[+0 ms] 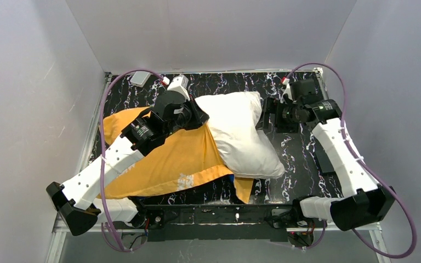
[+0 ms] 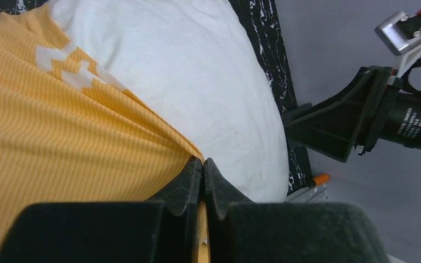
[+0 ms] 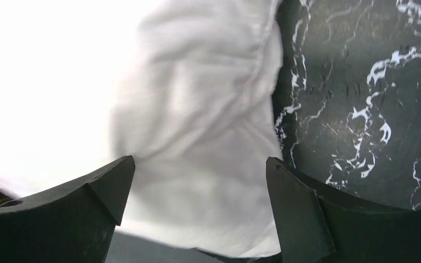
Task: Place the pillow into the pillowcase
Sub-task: Stuff the pillow into the pillowcase.
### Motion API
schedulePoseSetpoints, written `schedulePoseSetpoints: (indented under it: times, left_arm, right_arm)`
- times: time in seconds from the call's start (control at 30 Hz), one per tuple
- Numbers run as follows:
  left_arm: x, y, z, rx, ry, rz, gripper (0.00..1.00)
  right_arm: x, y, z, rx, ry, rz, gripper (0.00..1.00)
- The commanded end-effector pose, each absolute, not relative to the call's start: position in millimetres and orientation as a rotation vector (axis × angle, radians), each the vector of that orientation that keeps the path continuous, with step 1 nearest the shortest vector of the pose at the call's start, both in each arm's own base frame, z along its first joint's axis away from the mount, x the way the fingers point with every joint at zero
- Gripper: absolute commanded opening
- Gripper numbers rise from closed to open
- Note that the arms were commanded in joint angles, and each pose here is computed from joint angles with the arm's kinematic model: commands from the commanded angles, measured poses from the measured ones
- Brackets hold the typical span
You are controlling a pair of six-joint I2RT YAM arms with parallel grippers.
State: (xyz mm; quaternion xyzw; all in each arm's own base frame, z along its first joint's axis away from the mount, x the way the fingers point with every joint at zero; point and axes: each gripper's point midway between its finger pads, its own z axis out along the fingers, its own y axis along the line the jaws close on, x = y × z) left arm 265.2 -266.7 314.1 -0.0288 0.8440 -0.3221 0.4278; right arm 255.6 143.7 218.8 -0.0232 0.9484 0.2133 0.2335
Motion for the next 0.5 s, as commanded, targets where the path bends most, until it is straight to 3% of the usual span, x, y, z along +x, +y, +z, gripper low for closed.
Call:
schedulePoseSetpoints:
  times: [0.0, 0.1, 0.33, 0.47]
  left_arm:
    - [262.0, -279.2, 354.2, -0.093, 1.991, -0.956, 0.00]
    - [261.9, -282.0, 354.2, -0.092, 1.993, -0.970, 0.00]
    - [265.8, -296.7, 363.4, -0.100, 1.978, -1.043, 0.00]
    - [267.6, -334.0, 375.4, -0.049, 2.000, -1.198, 0.00]
  right_arm:
    - [272.3, 155.8, 271.6, -0.037, 2.425, 0.702, 0.98]
    - [279.7, 177.6, 276.4, -0.055, 2.400, 0.856, 0.98]
    - [265.6, 211.2, 205.2, 0.027, 2.578, 1.169, 0.96]
    - [265.3, 239.2, 217.6, 0.006, 2.482, 1.425, 0.63]
